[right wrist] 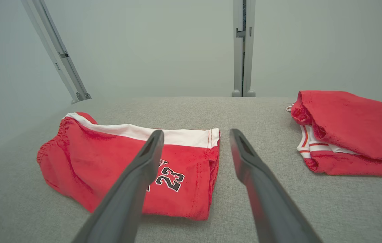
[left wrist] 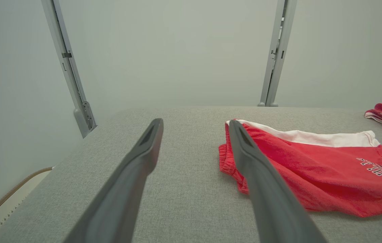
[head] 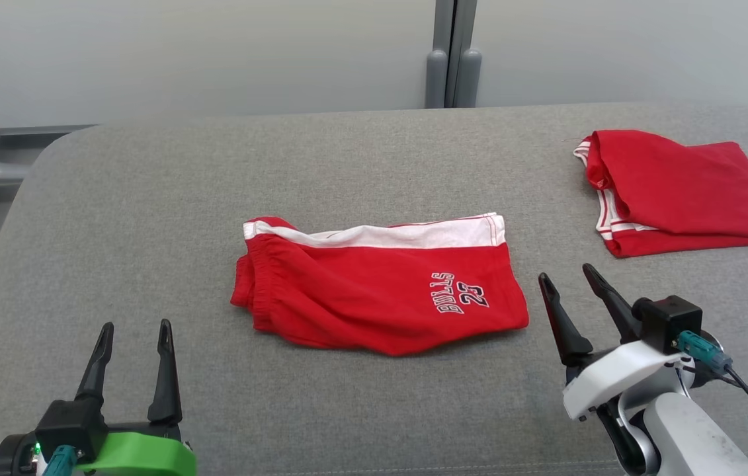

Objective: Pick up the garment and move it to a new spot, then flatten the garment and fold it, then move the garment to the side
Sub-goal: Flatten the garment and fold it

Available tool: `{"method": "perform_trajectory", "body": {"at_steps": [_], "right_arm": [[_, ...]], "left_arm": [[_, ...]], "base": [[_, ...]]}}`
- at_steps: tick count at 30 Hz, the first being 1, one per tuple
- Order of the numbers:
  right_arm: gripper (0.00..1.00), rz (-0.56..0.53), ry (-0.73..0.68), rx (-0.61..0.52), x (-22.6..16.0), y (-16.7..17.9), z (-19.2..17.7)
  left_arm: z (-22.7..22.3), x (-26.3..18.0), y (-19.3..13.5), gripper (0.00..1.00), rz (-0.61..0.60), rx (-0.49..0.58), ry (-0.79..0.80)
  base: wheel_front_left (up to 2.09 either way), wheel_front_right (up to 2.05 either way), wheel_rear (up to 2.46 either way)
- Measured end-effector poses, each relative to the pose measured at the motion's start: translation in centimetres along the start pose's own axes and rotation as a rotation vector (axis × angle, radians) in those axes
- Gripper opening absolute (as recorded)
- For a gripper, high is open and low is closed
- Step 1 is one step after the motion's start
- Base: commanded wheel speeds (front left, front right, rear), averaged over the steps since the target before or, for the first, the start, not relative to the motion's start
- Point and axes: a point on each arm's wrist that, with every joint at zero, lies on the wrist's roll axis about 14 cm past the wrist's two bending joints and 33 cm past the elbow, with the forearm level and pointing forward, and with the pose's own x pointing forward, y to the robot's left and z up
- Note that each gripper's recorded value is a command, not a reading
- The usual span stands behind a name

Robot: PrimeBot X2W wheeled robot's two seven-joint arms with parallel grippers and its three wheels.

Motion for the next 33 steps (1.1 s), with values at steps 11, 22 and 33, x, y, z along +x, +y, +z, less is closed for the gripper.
{"method": "perform_trajectory", "body": {"at_steps": [11, 22, 33], "right_arm": [[1.00, -0.146, -0.077, 0.009, -3.7, -2.7, 1.7], [1.00, -0.186, -0.053, 0.024, -5.2, -3.0, 0.5], [1.00, -0.179, -0.032, 0.022, -5.0, -2.8, -0.1]], "left_arm": [[-0.1, -0.9, -0.8, 1.00, -0.034, 0.005, 0.004], [-1.6, -2.2, -0.8, 1.00, -0.075, 0.041, 0.059], [-1.8, -2.4, -0.5, 1.00, -0.069, 0.044, 0.068]], "base": [[0.00, 0.00, 0.00], [0.00, 0.00, 0.00], [0.00, 0.00, 0.00]]}}
